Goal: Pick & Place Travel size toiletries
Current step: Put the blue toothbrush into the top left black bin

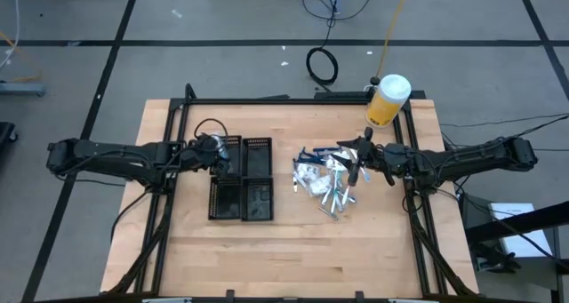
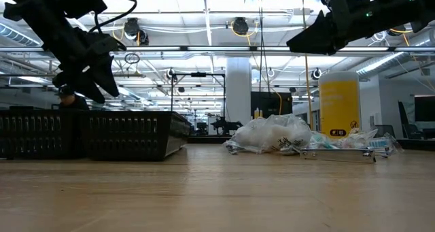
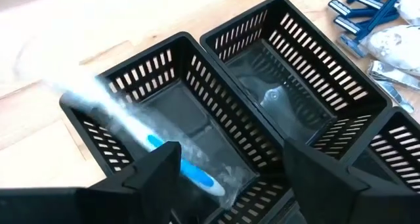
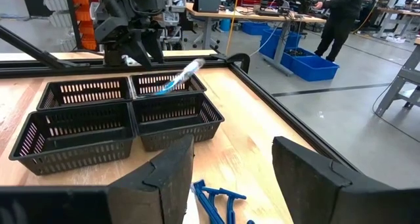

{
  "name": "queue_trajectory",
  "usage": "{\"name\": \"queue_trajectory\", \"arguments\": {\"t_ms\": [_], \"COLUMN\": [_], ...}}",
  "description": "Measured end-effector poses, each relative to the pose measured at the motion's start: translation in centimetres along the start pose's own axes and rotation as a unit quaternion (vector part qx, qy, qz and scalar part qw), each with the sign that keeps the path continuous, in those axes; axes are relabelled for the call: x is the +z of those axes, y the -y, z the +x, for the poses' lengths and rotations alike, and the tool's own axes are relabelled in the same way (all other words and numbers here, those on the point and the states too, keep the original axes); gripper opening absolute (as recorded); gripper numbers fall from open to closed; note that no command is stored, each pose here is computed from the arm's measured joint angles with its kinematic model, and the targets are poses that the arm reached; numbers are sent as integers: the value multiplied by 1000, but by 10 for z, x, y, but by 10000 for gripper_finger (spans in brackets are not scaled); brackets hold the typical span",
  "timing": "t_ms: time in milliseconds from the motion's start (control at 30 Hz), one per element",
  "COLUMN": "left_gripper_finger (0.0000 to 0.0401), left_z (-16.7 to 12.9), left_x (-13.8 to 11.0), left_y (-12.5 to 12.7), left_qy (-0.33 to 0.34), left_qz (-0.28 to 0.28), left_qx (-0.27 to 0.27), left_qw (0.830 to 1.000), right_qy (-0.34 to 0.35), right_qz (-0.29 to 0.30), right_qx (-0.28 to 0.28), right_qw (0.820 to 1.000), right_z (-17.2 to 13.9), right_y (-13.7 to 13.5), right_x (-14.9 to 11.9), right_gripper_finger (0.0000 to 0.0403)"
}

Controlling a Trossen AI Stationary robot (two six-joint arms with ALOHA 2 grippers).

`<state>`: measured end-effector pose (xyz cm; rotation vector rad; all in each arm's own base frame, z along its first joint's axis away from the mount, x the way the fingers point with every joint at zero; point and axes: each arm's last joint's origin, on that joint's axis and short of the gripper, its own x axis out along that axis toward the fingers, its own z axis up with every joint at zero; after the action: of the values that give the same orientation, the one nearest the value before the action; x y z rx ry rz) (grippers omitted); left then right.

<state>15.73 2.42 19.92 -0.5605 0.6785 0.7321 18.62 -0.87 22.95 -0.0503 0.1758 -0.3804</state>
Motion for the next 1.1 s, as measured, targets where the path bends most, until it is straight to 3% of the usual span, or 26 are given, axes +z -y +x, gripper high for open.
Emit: {"name": "queue_trajectory", "arguments": {"t_ms": [300,400,500,600,700,833,1100], "left_gripper_finger": [271,271,271,271,271,271,271], "left_z": [-10,-17,-22,-25,-24,-19,6], "left_x": [15,28,41,52,58,61,62], "left_y": [7,15,23,31,37,43,54], "left_qy": [31,78,146,204,235,251,249], "left_qz": [19,32,53,79,105,129,161], "left_qx": [-11,-22,-51,-77,-85,-85,-66], "left_qw": [999,996,986,973,963,956,953], "right_qy": [-30,-73,-129,-202,-267,-337,-435], "right_qz": [4,25,28,32,93,167,205], "right_qx": [0,-7,-52,-118,-158,-173,-174], "right_qw": [1000,997,990,972,946,910,859], "right_z": [0,1,-1,-6,-15,-25,-29], "right_y": [0,0,2,7,11,12,9], "right_x": [-6,-15,-26,-29,-33,-50,-92], "right_gripper_finger": [194,194,192,188,186,185,185]}}
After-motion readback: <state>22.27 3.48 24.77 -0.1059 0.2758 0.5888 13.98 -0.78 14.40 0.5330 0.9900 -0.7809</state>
